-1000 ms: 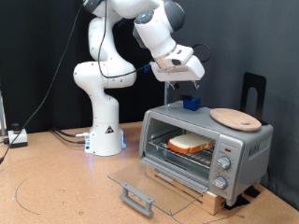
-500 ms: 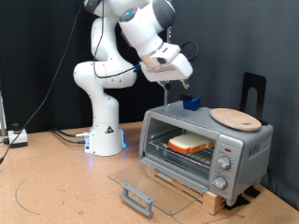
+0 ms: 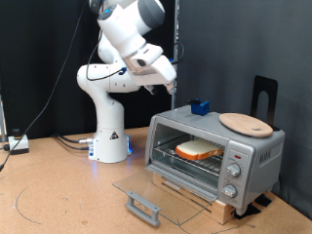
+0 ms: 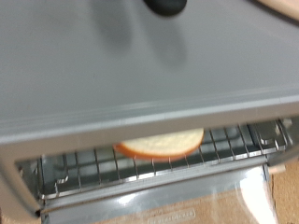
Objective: Make a piece of toast with the oven
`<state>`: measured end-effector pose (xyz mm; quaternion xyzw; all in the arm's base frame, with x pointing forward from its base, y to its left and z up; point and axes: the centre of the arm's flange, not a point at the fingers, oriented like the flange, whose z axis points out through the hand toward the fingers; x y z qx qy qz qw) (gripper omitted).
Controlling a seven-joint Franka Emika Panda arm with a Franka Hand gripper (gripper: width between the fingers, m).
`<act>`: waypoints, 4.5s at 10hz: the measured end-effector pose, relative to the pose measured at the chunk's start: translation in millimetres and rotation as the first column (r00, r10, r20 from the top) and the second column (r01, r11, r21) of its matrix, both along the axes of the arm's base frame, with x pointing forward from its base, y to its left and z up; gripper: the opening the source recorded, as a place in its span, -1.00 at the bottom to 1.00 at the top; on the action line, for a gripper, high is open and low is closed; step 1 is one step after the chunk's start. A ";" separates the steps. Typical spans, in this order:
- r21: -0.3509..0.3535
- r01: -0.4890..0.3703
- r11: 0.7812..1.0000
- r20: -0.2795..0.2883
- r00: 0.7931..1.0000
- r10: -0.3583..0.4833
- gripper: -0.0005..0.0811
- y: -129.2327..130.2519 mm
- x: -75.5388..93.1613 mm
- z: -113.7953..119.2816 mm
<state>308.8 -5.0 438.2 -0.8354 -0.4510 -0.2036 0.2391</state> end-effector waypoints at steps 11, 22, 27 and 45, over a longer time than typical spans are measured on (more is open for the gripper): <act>0.197 0.688 0.699 -0.387 0.710 -0.589 0.99 -55.1 30.9 -20.9; -0.103 0.818 0.566 -0.890 0.179 -0.420 0.99 -111.9 40.7 -49.7; -0.208 0.864 0.459 -0.871 0.050 -0.490 0.99 -156.1 57.8 -106.8; -0.327 0.759 0.563 -0.904 -0.076 -0.422 0.99 -241.6 86.4 -196.3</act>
